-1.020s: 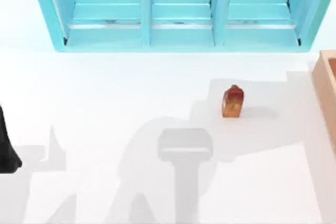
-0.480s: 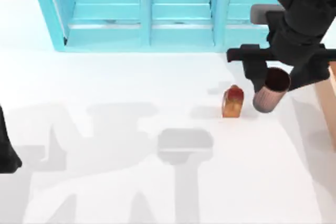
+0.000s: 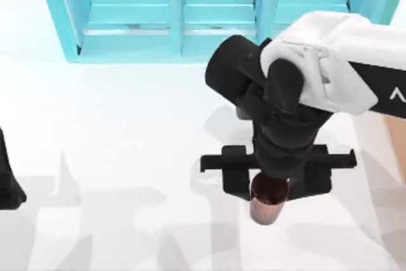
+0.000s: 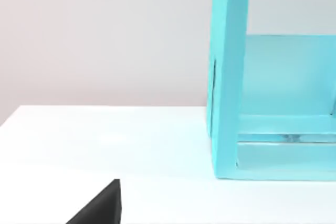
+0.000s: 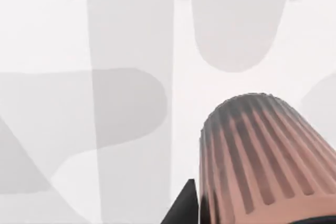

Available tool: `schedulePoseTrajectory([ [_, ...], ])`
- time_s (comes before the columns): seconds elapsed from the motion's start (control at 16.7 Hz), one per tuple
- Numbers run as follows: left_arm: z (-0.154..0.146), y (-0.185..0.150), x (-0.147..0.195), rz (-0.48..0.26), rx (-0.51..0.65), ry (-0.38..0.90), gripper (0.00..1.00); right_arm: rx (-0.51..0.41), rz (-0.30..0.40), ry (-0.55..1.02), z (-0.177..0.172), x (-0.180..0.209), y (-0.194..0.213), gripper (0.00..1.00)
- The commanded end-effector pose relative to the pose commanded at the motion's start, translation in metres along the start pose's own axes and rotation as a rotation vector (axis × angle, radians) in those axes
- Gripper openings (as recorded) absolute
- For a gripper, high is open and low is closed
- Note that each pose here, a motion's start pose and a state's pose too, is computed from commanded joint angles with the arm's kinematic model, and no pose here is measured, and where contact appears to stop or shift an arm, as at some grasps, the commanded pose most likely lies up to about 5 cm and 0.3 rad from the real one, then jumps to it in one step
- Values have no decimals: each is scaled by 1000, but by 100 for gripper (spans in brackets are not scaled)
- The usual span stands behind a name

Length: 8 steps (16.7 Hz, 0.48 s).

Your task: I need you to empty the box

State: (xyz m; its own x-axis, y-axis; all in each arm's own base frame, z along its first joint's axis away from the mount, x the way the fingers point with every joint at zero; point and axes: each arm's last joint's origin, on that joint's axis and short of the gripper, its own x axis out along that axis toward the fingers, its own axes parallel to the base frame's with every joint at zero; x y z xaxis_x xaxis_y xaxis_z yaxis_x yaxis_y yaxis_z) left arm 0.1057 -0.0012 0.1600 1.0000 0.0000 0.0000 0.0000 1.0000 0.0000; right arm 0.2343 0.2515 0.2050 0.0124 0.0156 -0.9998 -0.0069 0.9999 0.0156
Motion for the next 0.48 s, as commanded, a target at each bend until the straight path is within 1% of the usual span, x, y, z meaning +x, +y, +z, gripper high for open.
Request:
schedulePoseTrajectory([
  [0.12,0,0,0,0,0,0,100,15,-10,9,-2,4,-1,0],
  [0.48,0,0,0,0,0,0,100,18,-10,11,-1,8,-1,0],
])
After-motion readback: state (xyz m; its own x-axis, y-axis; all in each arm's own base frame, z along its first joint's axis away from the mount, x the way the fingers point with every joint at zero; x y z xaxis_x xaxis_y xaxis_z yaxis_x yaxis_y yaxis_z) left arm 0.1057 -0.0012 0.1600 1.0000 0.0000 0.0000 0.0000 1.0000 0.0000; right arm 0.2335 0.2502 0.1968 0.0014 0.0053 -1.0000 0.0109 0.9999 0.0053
